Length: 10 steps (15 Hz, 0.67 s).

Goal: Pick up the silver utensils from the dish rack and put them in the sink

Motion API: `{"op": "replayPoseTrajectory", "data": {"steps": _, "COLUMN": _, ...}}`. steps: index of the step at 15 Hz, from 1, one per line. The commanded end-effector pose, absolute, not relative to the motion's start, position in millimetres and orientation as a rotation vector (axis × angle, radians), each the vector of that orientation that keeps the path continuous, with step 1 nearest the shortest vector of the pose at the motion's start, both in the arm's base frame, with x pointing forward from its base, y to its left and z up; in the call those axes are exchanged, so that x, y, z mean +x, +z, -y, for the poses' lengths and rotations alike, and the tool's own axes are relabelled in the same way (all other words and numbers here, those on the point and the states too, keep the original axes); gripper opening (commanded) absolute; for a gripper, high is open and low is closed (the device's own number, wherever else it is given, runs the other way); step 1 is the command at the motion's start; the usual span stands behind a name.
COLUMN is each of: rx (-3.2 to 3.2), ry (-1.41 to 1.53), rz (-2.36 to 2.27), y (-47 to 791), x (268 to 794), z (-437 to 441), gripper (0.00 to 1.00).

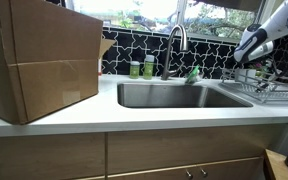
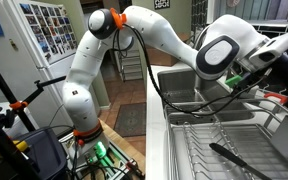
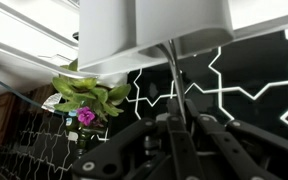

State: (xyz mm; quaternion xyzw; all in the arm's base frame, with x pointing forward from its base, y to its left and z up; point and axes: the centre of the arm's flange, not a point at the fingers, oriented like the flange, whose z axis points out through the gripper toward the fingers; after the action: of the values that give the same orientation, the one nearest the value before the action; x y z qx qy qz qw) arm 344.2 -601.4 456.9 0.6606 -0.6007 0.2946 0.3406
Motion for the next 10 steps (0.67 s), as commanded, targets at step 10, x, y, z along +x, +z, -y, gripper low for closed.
{"op": "replayPoseTrajectory", "data": {"steps": 10, "rx": 1.656, "ry": 0.876, "rz": 1.523, "y": 560, "x": 329, "z": 552, "gripper": 0.06}}
